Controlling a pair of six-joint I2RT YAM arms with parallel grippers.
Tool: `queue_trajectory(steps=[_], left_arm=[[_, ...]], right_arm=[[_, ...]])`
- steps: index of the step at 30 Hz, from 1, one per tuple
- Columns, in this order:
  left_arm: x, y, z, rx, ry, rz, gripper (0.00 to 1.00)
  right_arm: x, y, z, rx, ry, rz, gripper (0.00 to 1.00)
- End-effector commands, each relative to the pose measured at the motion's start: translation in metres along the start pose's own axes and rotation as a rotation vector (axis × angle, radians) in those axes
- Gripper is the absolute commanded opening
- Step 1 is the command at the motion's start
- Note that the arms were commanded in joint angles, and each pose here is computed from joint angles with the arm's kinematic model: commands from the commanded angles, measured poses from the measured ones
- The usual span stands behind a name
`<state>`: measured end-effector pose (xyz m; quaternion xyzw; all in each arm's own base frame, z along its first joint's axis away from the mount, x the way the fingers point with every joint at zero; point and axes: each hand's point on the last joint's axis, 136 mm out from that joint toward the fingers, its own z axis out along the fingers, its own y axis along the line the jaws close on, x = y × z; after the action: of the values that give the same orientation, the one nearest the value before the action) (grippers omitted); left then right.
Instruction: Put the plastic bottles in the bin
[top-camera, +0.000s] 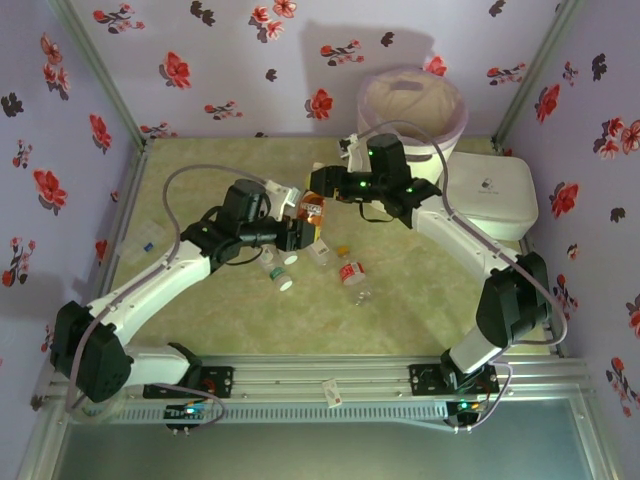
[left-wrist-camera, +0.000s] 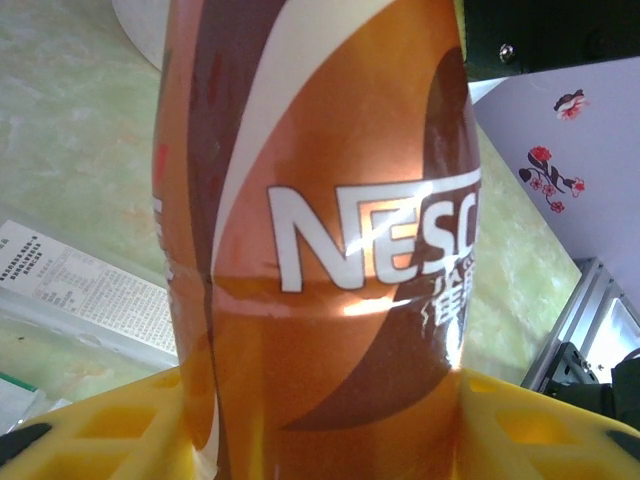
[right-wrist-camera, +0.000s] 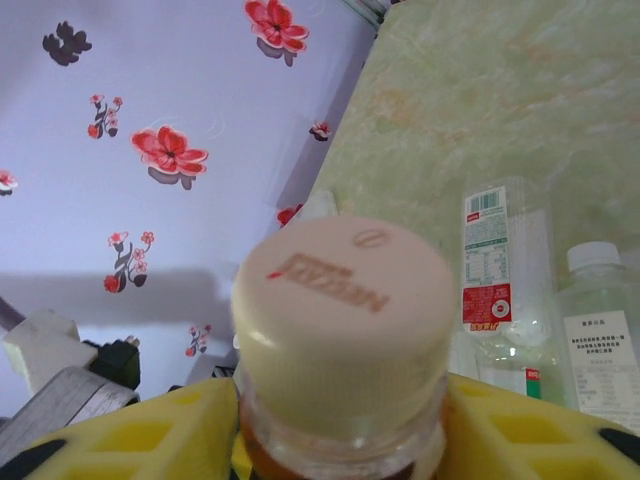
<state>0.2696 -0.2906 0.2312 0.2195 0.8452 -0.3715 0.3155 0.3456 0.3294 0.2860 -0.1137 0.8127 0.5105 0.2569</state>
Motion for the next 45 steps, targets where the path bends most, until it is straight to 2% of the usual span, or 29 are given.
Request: queue_trajectory(steps=[1,3,5,6,7,9,11,16,21,26,34,39,45], left_arm=[[-0.009,-0.014,-0.004,0.035,-0.012,0.049,0.0],[-0.008,-0.013,-0.004,0.034,-0.011,0.05,0.0],[-0.008,-0.014,-0.004,0.035,-0.013,0.052,0.0],[-0.008,-0.013,-0.004,0.035,-0.017,0.05,0.06],[-0.008,-0.013,-0.004,0.036,-0.02,0.049,0.18],[-0.008,-0.013,-0.003,0.036,-0.024,0.047,0.5],[-0.007,-0.011,-0.003,0.03,-0.026,0.041,0.69],[-0.003,-0.009,-0.008,0.019,-0.038,0.041,0.91],[0.004,-0.003,-0.016,-0.017,-0.05,0.03,1.0],[0.017,0.008,-0.015,-0.054,-0.034,-0.012,1.0],[0.032,0.029,-0.009,-0.133,-0.012,-0.107,1.0],[0.032,0.034,-0.009,-0.159,-0.02,-0.153,1.0],[0.048,0.048,-0.015,-0.239,0.023,-0.188,1.0]], right_arm=[[-0.007,0.005,0.002,-0.009,-0.025,-0.022,0.48],[-0.009,0.007,0.001,-0.01,-0.03,-0.026,0.43],[-0.01,0.008,0.001,-0.01,-0.033,-0.027,0.43],[-0.011,0.008,0.0,-0.01,-0.036,-0.029,0.43],[-0.011,0.009,0.0,-0.011,-0.038,-0.03,0.43],[-0.013,0.011,-0.001,-0.012,-0.04,-0.036,0.42],[-0.016,0.012,-0.003,-0.006,-0.044,-0.046,0.42],[-0.026,0.015,-0.012,0.029,-0.062,-0.084,0.41],[-0.043,0.021,-0.028,0.09,-0.094,-0.156,0.41],[-0.067,0.029,-0.056,0.195,-0.157,-0.26,0.4],[-0.124,0.037,-0.125,0.428,-0.288,-0.417,0.4],[-0.163,0.024,-0.168,0.563,-0.385,-0.433,0.38],[-0.194,-0.004,-0.21,0.716,-0.469,-0.421,0.37]])
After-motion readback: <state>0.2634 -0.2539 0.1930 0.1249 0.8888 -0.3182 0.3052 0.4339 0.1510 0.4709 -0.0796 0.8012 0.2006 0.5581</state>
